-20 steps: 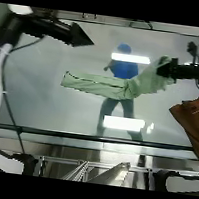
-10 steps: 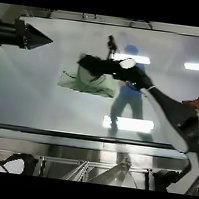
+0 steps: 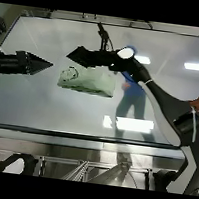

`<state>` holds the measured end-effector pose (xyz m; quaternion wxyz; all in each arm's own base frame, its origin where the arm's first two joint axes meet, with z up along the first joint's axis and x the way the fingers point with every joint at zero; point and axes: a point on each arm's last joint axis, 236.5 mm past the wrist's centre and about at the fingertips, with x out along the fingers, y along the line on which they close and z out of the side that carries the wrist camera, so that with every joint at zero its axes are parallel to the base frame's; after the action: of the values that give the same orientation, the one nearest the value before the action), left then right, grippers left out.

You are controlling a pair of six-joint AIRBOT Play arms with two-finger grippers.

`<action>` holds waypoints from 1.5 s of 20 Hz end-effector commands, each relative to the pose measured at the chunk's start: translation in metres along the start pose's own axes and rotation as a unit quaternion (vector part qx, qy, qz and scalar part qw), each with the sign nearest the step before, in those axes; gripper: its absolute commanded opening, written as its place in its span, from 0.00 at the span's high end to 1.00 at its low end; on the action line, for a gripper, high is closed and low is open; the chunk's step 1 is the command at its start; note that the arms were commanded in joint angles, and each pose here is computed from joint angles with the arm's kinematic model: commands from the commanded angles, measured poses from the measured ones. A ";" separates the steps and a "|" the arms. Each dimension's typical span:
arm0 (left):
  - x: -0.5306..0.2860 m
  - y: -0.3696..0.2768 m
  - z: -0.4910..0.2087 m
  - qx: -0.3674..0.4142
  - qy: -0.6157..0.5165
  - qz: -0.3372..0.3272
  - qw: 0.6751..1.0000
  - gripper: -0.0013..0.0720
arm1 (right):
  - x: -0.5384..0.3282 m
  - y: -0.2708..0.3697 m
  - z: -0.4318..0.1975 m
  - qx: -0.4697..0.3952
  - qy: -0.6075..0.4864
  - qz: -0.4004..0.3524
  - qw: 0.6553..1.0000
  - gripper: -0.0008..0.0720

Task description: Fold the shirts.

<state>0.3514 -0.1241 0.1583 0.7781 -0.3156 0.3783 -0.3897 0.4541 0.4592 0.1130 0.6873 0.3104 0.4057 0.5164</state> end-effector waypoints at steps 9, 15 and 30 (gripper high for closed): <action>-0.015 -0.052 -0.027 0.062 -0.045 -0.022 0.997 0.68 | -0.228 -0.122 -0.061 0.100 0.116 -0.331 0.931 0.04; -0.018 -0.059 -0.029 0.064 -0.047 -0.023 0.997 0.62 | -0.173 -0.202 -0.089 0.234 0.066 -0.278 0.929 0.03; -0.017 -0.062 -0.034 0.064 -0.038 -0.030 0.997 0.62 | -0.063 -0.156 -0.055 0.232 -0.034 -0.074 0.969 0.96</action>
<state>0.2953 -0.1459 0.1956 0.8006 -0.2909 0.3112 -0.4213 0.4568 0.3412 -0.0687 0.6448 0.4149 0.5649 0.3049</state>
